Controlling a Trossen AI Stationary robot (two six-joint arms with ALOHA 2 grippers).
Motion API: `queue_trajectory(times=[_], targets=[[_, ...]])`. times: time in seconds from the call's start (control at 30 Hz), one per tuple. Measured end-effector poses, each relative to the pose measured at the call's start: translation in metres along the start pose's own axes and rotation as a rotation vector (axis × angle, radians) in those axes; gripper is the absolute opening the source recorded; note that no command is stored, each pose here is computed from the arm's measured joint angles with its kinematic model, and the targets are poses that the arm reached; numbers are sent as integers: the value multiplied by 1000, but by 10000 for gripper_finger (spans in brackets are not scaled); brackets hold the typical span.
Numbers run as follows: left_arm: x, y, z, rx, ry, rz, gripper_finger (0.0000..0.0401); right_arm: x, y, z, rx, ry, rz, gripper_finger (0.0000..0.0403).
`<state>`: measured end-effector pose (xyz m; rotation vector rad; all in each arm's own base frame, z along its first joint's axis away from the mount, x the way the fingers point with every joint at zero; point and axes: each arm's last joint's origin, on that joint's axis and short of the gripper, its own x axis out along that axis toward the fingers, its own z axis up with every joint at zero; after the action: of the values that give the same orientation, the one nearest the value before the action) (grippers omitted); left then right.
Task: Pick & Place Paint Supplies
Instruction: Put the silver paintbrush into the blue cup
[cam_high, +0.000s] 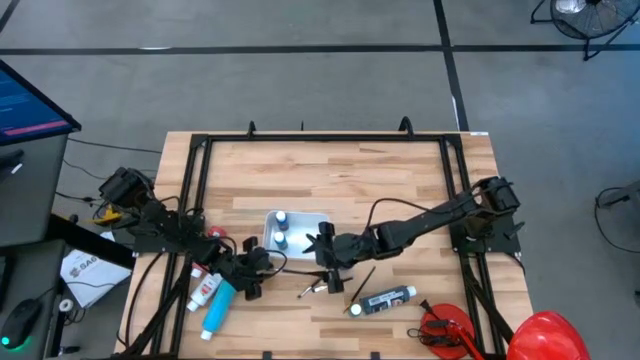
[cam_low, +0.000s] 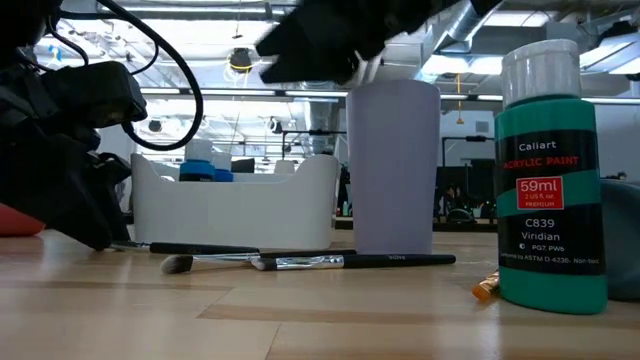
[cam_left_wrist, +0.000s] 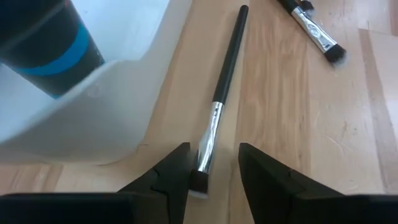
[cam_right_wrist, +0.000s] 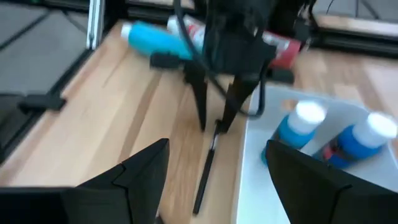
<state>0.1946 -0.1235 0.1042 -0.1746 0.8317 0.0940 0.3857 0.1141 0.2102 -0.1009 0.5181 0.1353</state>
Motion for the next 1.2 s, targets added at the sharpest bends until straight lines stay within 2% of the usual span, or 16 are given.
queue_trajectory(times=[0.13,0.33,0.43,0.83,1.0,1.2], targets=[[0,0,0,2,9,-4,113,4,-2,-9,1,47,-7,260],[0,1,-2,12,27,12,45,7,-2,-12,-6,62,-7,260],[-1,0,-3,17,31,5,25,7,-2,-9,-4,47,-7,260],[-2,-5,-9,21,59,-25,45,7,-2,-9,-3,43,-7,260],[10,-6,-14,-31,63,14,10,7,-2,-9,-3,43,-6,260],[12,-12,-17,-29,17,-8,4,11,-1,-14,-5,55,-7,260]])
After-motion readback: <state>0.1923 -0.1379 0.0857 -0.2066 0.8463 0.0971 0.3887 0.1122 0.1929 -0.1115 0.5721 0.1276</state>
